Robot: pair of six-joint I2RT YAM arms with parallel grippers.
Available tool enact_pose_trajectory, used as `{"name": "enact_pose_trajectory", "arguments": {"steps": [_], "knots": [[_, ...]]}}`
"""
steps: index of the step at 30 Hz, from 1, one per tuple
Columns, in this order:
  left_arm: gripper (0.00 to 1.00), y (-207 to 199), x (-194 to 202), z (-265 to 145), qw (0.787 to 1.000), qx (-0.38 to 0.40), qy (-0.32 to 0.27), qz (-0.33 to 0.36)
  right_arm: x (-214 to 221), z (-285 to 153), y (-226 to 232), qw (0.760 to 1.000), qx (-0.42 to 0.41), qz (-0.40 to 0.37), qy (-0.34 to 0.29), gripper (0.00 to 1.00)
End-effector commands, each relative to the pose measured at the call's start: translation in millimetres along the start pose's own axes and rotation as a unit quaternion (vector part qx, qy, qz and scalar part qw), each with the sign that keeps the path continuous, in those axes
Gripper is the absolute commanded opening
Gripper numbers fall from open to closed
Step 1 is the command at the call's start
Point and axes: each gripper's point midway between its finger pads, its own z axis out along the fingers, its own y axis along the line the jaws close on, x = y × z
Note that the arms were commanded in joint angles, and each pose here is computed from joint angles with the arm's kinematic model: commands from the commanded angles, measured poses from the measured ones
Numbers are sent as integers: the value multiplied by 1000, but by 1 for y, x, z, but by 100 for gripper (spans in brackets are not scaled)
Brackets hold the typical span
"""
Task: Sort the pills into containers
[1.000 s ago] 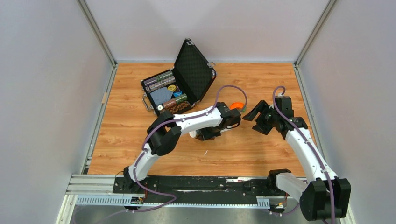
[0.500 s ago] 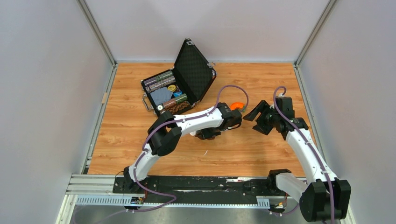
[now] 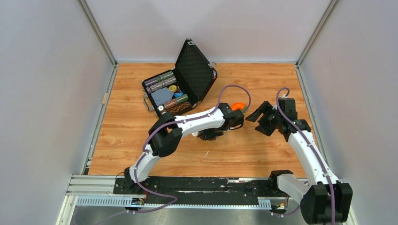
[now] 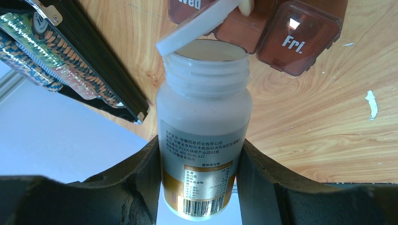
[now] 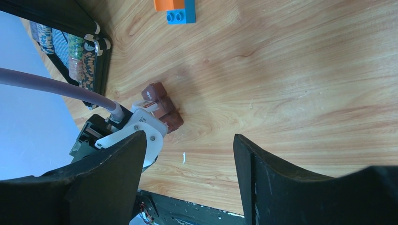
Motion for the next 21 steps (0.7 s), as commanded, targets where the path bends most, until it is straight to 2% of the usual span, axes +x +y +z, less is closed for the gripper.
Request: {"name": "enact_pose_trajectory", "arguments": {"steps": [1,10,21], "knots": [[0,1,-4,-9,1000,-2,-16,-12,-7,-3,7,1000,-19,-5,-16,69],[0,1,-1,-7,1000,-6,-17,-14,-7,-3,8,1000,-21,-4,-15,69],[0,17,0,-26,992,42,-85,-82,-12,-7,15,999,-30,-4,-19,69]]}}
